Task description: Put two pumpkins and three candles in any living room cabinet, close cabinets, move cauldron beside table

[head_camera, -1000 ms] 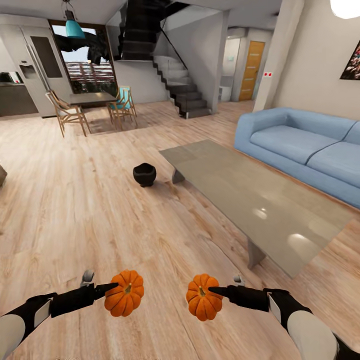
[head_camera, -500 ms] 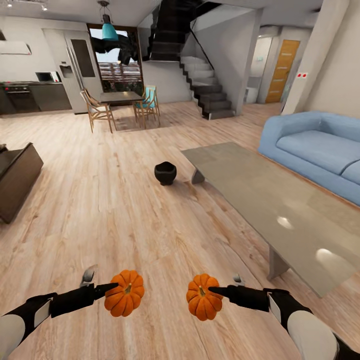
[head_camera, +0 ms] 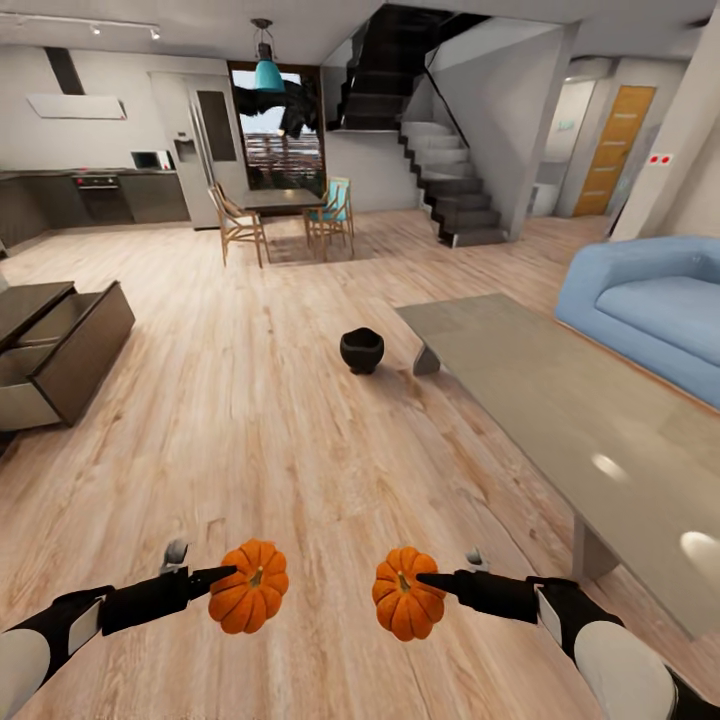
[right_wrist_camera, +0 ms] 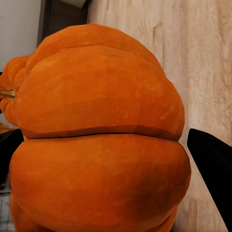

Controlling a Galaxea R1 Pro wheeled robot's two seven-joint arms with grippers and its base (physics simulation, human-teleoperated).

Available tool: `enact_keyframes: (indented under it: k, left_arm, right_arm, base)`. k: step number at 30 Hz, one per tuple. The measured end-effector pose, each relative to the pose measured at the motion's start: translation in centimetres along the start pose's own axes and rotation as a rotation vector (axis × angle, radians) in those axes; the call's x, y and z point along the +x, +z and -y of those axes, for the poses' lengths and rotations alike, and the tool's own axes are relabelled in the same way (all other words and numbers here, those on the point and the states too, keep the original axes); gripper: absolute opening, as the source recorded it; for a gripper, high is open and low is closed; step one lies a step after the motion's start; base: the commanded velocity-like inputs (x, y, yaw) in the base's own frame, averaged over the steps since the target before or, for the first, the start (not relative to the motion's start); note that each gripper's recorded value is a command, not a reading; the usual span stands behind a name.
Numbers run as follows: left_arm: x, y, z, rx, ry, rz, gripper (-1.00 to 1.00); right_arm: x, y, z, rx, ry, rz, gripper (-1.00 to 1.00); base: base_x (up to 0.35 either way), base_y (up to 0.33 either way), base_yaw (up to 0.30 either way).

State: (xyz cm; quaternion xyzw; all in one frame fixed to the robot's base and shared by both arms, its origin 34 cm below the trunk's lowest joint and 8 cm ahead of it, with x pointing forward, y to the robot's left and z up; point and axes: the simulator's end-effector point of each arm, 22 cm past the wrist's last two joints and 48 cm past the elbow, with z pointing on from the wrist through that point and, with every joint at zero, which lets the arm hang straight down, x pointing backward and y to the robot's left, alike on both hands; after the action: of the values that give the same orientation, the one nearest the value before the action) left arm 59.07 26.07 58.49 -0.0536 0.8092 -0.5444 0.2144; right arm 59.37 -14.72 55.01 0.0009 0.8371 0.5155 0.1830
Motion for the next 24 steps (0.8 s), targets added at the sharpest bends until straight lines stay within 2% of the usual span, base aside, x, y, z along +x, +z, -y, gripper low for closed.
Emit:
enact_keyframes:
  k: [11,24]
  left_arm:
    - [-0.2,0.0,0.5,0.004,0.01,0.001,-1.0]
    - [-0.6,-0.2,1.1,0.01,0.023,0.01,-1.0]
  right_arm:
    - [-0.4,-0.1,-0.4,-0.001,-0.016,0.005,-1.0]
    - [-0.8,-0.3,-0.9,0.0,-0.043,0.014,-1.0]
  base:
    - [0.036,0.0,0.214]
    - [0.317,0.0,0.214]
